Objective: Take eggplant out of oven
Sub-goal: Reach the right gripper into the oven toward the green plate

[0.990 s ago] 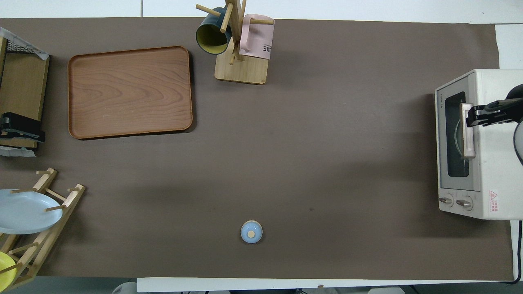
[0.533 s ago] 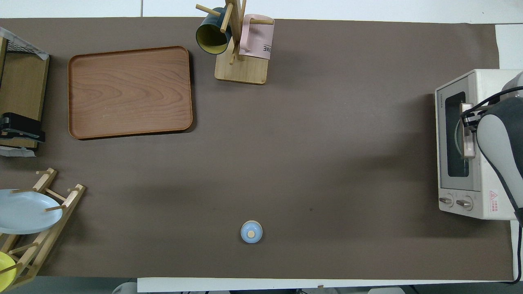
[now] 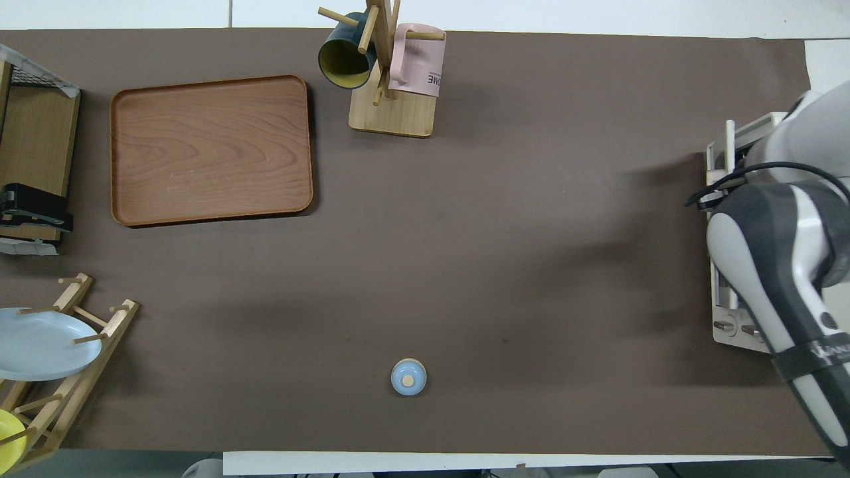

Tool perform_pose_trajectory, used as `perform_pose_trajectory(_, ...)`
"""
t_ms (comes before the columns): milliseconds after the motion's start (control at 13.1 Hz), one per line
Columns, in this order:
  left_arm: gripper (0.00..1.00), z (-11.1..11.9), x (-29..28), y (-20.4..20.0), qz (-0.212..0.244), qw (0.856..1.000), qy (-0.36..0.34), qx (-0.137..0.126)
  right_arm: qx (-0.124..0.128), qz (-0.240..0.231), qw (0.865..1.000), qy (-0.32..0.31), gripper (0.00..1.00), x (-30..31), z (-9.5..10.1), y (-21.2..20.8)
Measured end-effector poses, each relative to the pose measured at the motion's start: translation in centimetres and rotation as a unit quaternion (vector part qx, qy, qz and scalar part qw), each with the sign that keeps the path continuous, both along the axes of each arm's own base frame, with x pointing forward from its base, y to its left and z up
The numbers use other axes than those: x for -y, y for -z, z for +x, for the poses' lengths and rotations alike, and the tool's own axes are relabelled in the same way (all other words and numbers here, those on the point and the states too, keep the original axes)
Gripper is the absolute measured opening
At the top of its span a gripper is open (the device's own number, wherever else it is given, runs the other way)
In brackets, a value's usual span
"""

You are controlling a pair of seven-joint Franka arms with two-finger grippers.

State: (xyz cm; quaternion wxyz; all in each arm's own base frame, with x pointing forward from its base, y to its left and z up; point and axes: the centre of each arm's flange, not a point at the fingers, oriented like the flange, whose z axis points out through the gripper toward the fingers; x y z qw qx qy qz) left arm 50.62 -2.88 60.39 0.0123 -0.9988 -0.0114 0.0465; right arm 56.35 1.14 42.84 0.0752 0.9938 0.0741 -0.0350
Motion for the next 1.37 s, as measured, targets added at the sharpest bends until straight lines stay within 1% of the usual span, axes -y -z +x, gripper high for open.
perform_pose_trajectory(152, 1.0, 0.0, 0.0, 0.0, 0.0, 1.0, 0.0, 0.0, -0.003, 0.021, 1.0, 0.011, 0.01, -2.4, 1.0, 4.3)
perform_pose_trajectory(305, 1.0, 0.0, 0.0, 0.0, 0.0, 1.0, 0.0, 0.0, -0.014, 0.049, 0.998, 0.034, 0.01, -2.9, 1.7, 8.1)
perform_pose_trajectory(457, 1.0, 0.0, 0.0, 0.0, 0.0, 1.0, 0.0, 0.0, -0.021, 0.058, 0.997, 0.052, 0.01, -3.0, 2.2, 11.2)
perform_pose_trajectory(610, 1.0, 0.0, 0.0, 0.0, 0.0, 1.0, 0.0, 0.0, -0.011, 0.077, 0.994, 0.081, 0.02, -3.4, 2.7, 11.6)
perform_pose_trajectory(686, 1.0, 0.0, 0.0, 0.0, 0.0, 1.0, 0.0, 0.0, -0.003, 0.094, 0.991, 0.099, 0.05, -4.4, 3.1, 10.8)
perform_pose_trajectory(762, 1.0, 0.0, 0.0, 0.0, 0.0, 1.0, 0.0, 0.0, 0.002, 0.101, 0.988, 0.117, 0.05, -5.7, 3.6, 9.6)
perform_pose_trajectory(838, 1.0, 0.0, 0.0, 0.0, 0.0, 1.0, 0.0, 0.0, 0.001, 0.102, 0.986, 0.134, 0.13, -6.7, 3.8, 7.9)
perform_pose_trajectory(914, 1.0, 0.0, 0.0, 0.0, 0.0, 1.0, 0.0, 0.0, -0.002, 0.101, 0.984, 0.147, 0.25, -6.5, 3.8, 5.9)
perform_pose_trajectory(990, 1.0, 0.0, 0.0, 0.0, 0.0, 1.0, 0.0, 0.0, -0.007, 0.096, 0.983, 0.157, 0.35, -5.2, 3.5, 4.0)
perform_pose_trajectory(1067, 1.0, 0.0, 0.0, 0.0, 0.0, 1.0, 0.0, 0.0, -0.013, 0.079, 0.983, 0.163, 0.5, -3.0, 2.8, 2.3)
perform_pose_trajectory(1219, 1.0, 0.0, 0.0, 0.0, 0.0, 1.0, 0.0, 0.0, -0.016, 0.035, 0.985, 0.169, 0.69, 0.9, 1.8, 0.8)
perform_pose_trajectory(1371, 1.0, 0.0, 0.0, 0.0, 0.0, 1.0, 0.0, 0.0, -0.025, 0.019, 0.984, 0.178, 0.69, 3.2, 1.0, 1.9)
